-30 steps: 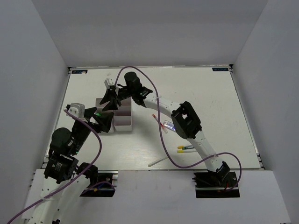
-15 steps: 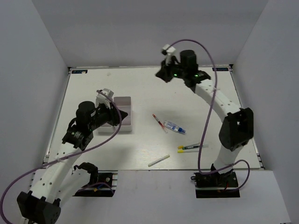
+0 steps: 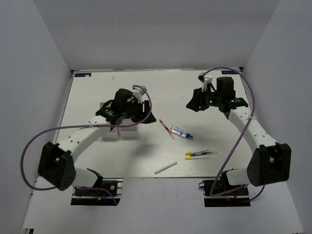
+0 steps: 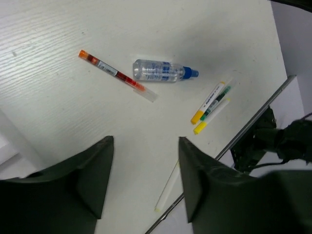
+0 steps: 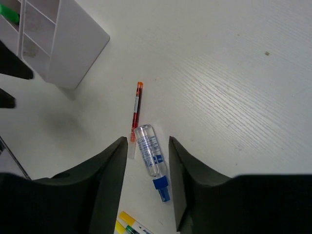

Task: Sort the stationery into containers
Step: Grab a piece of stationery with the left arm

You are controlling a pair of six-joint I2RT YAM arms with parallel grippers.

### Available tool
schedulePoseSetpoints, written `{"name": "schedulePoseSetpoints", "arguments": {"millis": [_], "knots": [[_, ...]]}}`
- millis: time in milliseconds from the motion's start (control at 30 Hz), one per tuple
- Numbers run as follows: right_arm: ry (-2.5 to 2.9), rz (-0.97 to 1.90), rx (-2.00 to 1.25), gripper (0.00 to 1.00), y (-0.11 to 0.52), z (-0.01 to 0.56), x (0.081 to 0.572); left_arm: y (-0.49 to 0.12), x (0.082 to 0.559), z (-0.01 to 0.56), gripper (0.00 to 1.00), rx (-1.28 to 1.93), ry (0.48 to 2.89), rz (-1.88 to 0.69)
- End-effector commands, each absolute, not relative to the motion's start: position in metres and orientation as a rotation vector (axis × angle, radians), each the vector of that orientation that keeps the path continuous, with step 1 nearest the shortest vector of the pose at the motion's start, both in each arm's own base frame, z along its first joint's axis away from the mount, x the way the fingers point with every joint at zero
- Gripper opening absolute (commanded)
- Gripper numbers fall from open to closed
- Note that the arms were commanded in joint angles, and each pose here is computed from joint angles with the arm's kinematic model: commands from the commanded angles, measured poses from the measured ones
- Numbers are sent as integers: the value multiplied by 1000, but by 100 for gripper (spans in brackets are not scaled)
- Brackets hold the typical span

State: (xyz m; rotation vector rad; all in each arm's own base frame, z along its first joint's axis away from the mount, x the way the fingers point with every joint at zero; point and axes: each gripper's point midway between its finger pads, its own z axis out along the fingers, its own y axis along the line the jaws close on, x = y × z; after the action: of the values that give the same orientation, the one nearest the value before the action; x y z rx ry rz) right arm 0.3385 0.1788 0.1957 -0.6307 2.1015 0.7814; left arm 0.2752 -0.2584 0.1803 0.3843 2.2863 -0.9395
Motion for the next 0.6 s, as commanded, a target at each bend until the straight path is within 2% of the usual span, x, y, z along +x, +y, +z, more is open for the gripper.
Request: {"name": "schedulePoseSetpoints", "arguments": {"millis": [0, 33, 200, 233, 300, 333, 400, 567], "knots": [[2050, 783, -587, 43, 170, 217, 336, -281, 290, 162, 68, 231, 2413, -891], [2057, 755, -552, 41, 164, 220, 335, -289, 296, 164, 72, 174, 2424, -899], [2106, 693, -379, 41, 144, 226, 338, -307, 317, 135, 77, -82, 2511, -787], [2106, 694, -358, 41, 142, 230, 336, -316, 323, 143, 77, -118, 2504, -776], [2101, 679, -337, 43, 135, 234, 336, -307, 326, 113, 77, -300, 2607, -577], [2096, 683, -339, 43, 134, 237, 335, -315, 336, 124, 77, -333, 2590, -563], [2057, 701, -352, 44, 134, 248, 331, -316, 337, 102, 77, -420, 2635, -427], [1993, 722, -353, 44, 128, 260, 316, -330, 345, 92, 76, -539, 2607, -334]]}}
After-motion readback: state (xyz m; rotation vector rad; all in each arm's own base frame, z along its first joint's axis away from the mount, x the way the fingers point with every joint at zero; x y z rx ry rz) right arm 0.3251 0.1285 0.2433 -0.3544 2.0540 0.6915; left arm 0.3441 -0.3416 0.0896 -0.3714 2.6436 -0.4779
